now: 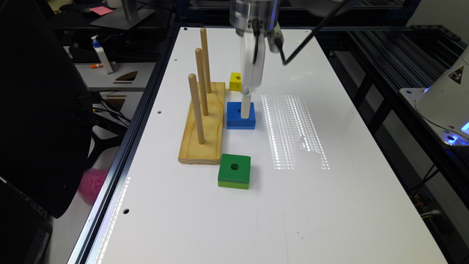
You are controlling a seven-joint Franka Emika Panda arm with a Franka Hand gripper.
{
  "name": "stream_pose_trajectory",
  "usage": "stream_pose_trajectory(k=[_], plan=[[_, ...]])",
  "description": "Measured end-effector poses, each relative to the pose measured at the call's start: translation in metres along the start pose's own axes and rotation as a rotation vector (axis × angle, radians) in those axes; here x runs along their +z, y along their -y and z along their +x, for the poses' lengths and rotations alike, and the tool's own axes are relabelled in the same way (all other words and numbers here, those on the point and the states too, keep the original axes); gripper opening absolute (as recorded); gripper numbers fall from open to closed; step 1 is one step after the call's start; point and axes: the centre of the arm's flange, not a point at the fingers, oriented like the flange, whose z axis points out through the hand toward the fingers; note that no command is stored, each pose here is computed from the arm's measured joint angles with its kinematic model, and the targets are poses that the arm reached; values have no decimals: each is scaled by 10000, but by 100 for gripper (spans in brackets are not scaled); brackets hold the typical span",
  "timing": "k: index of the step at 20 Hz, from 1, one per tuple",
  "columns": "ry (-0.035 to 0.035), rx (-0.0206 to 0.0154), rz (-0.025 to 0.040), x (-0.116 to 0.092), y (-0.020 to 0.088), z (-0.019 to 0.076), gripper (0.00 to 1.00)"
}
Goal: Pick up blue block.
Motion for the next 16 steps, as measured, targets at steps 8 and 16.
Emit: stream_pose_trajectory(k=[8,16], plan=[[-28,-58,82,0,90,29,100],[-36,-82,110,-1,117,31,100]])
